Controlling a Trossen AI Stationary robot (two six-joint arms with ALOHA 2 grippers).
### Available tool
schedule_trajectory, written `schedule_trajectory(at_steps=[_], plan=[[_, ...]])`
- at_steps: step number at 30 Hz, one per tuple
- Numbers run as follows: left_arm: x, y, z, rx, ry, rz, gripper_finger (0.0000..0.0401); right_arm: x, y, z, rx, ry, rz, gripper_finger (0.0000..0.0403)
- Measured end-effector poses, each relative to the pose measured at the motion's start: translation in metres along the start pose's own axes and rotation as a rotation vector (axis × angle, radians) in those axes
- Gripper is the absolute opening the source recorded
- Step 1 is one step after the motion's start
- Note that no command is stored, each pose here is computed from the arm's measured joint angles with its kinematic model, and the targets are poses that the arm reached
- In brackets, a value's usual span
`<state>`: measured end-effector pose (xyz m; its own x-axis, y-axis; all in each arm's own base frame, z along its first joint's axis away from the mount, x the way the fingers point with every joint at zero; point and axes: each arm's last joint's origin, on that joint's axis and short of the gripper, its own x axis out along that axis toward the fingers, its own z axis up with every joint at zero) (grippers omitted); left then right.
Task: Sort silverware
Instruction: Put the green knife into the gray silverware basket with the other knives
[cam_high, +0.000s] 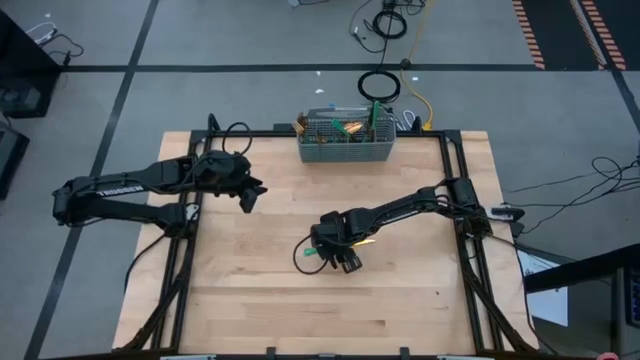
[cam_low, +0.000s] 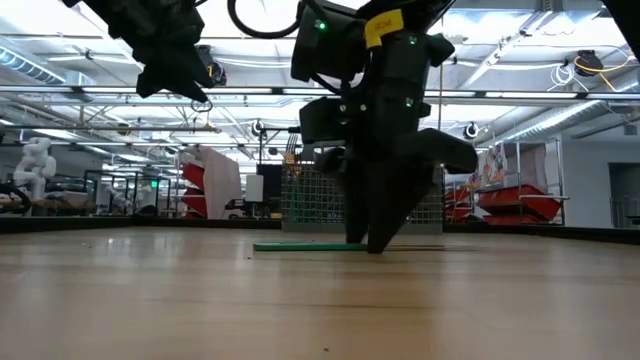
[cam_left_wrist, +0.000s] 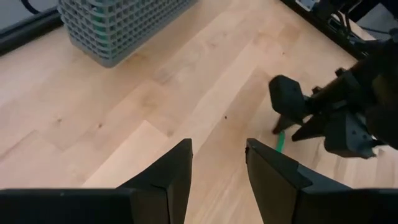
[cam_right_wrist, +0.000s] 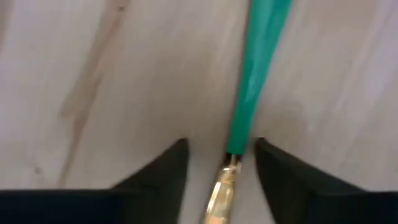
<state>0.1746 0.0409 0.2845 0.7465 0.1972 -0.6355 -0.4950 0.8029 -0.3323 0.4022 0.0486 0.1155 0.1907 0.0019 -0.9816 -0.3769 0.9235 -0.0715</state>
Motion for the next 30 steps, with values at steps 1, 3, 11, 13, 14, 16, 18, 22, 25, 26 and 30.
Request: schedule_trajectory(at_steps=[1,3,11,13,14,16,18,22,25,26,30], plan=[[0.0,0.0,0.0,0.0,-0.003,0.005,0.0155,0.002,0.0,0.0,-0.001,0.007,0.002,0.0181],[0.0,0.0,0.0,0.0,-0.004,0.008,0.0155,0.005,0.001,-0.001,-0.003,0.012,0.023,0.0121],[0.0,0.0,0.0,-0.001,-0.005,0.009,0.0154,0.006,0.001,-0.001,0.046,0.017,0.023,0.0006],[0.0,0.0,0.0,-0.001,-0.005,0.009,0.0154,0.003,0.001,-0.001,0.055,0.014,0.007,0.0004],[0.0,0.0,0.0,-0.001,-0.005,0.009,0.0154,-0.001,0.001,-0.001,0.061,0.008,-0.005,0.0003],[0.0,0.0,0.0,-0.001,-0.005,0.01,0.0154,-0.009,0.003,-0.001,0.065,0.001,-0.039,0.0002],[0.0,0.0,0.0,-0.001,-0.005,0.009,0.0154,-0.02,0.003,0.0,0.081,-0.019,-0.073,0.0001],[0.0,0.0,0.0,-0.001,-0.005,0.009,0.0154,-0.034,0.002,-0.005,0.116,-0.001,-0.13,0.0001],[0.0,0.0,0.0,-0.001,-0.005,0.009,0.0154,-0.04,0.001,-0.008,0.111,0.034,-0.196,0.0],[0.0,0.0,0.0,-0.001,-0.005,0.009,0.0154,-0.041,0.002,-0.011,0.098,0.066,-0.21,0.0],[0.0,0.0,0.0,-0.001,-0.005,0.009,0.0154,-0.043,0.001,-0.021,0.004,0.205,-0.32,0.0]])
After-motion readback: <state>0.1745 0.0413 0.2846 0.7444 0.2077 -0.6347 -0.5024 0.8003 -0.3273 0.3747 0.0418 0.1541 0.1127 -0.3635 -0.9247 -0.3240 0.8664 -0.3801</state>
